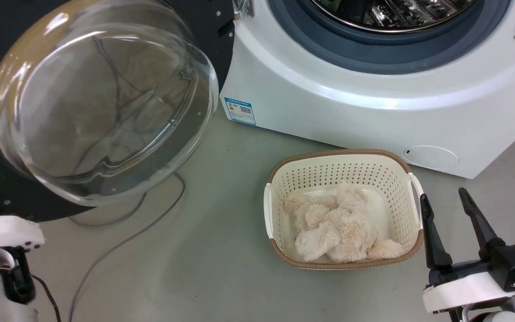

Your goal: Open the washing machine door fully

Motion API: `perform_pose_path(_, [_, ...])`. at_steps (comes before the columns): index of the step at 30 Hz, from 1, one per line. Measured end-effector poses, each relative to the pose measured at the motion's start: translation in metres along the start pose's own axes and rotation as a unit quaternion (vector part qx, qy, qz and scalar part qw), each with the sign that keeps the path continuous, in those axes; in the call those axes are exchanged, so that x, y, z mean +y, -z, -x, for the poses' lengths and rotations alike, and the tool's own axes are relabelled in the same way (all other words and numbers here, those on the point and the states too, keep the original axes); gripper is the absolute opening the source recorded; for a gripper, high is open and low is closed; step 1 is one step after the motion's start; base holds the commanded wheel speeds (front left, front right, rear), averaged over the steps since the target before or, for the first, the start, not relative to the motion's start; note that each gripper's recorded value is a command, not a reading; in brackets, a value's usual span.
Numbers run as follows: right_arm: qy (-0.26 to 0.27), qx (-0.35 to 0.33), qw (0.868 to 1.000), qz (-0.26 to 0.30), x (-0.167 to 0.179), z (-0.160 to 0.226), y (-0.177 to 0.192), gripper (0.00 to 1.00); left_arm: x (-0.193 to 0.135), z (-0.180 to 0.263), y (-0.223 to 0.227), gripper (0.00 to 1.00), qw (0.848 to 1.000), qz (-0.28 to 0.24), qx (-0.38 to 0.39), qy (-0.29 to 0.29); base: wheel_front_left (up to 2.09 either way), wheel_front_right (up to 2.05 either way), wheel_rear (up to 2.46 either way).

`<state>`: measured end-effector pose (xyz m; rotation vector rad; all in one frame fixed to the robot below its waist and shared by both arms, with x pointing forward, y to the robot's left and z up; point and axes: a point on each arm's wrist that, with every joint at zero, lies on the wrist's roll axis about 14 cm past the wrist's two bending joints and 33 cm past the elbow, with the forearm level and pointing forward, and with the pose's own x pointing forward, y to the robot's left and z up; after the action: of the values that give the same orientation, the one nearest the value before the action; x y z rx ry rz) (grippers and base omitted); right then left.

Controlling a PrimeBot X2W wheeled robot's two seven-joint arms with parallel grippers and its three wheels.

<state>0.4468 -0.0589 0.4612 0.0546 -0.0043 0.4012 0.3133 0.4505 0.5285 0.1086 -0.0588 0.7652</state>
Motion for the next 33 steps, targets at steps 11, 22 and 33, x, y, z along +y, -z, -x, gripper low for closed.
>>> perform_pose_path(11, [0.011, 0.000, 1.000, 0.013, -0.008, 0.004, -0.001, 1.00, 0.010, -0.027, 0.008, 0.00, 1.000, 0.001, 0.024, -0.009, 0.00, 0.00, 0.00])
perform_pose_path(22, [0.021, -0.011, 0.999, 0.022, -0.015, 0.009, -0.012, 1.00, 0.018, -0.039, 0.000, 0.00, 1.000, 0.012, 0.022, -0.012, 0.00, 0.00, 0.00])
perform_pose_path(33, [0.038, -0.044, 0.998, 0.026, -0.019, 0.030, -0.045, 1.00, 0.023, -0.014, -0.022, 0.00, 0.999, 0.020, -0.017, 0.022, 0.00, 0.00, 0.00])
